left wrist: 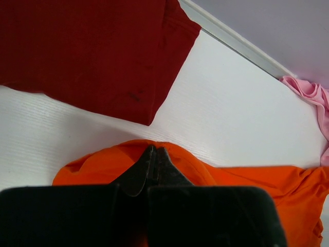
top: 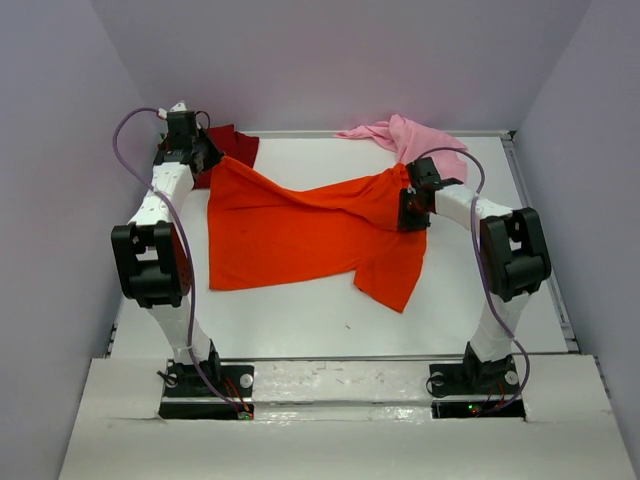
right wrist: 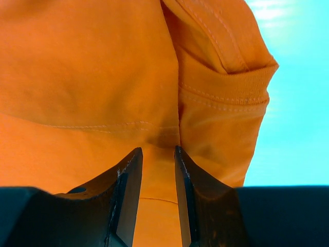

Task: Fold and stack the t-shirts
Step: Fold the tshirt

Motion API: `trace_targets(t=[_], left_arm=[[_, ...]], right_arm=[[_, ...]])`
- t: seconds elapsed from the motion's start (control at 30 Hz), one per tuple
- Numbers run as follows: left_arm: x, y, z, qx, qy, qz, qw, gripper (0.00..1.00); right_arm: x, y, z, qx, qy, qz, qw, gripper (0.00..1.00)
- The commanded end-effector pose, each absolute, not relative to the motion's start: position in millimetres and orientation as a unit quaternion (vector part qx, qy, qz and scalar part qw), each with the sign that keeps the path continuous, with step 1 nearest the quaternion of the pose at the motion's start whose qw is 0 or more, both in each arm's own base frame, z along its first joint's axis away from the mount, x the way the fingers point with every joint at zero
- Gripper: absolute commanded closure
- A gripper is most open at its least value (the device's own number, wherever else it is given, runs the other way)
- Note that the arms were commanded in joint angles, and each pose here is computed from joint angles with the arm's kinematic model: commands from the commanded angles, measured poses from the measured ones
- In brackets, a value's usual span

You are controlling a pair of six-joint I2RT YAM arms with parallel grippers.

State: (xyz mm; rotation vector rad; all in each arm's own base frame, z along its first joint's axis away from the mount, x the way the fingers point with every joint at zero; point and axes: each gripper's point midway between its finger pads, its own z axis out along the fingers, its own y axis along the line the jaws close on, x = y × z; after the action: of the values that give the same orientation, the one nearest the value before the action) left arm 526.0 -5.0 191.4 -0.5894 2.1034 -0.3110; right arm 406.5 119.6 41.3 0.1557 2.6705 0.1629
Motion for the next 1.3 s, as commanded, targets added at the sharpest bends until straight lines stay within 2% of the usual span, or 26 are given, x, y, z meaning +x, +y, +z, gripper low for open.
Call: trace_targets(t=[0.0,0.47,0.93,1.27], left_arm=[[533.0,-7.4,218.8,-0.23,0.833,-0.146,0.482,1.0],[531.2,-8.9,216.3,-0.228,0.833,-0.152,0.48,1.0],[530.7,-10.5,210.5,-0.226,0.836,-0.154,0.475,1.0],[530.7,-10.8,207.1,-0.226,0.837,-0.154,0.473,1.0]], right_arm=[[405.3,117.9,51.0,0.061,0.966,0.057,0.243,0.63],[409.0,116.4,42.3,0.062,0.968,0.048,0.24,0.63],[411.7,115.7,40.4,0.063,0.968,0.044,0.24,1.0],[424.2,119.2,65.4,0.061,0.959,0.055,0.27,1.0]])
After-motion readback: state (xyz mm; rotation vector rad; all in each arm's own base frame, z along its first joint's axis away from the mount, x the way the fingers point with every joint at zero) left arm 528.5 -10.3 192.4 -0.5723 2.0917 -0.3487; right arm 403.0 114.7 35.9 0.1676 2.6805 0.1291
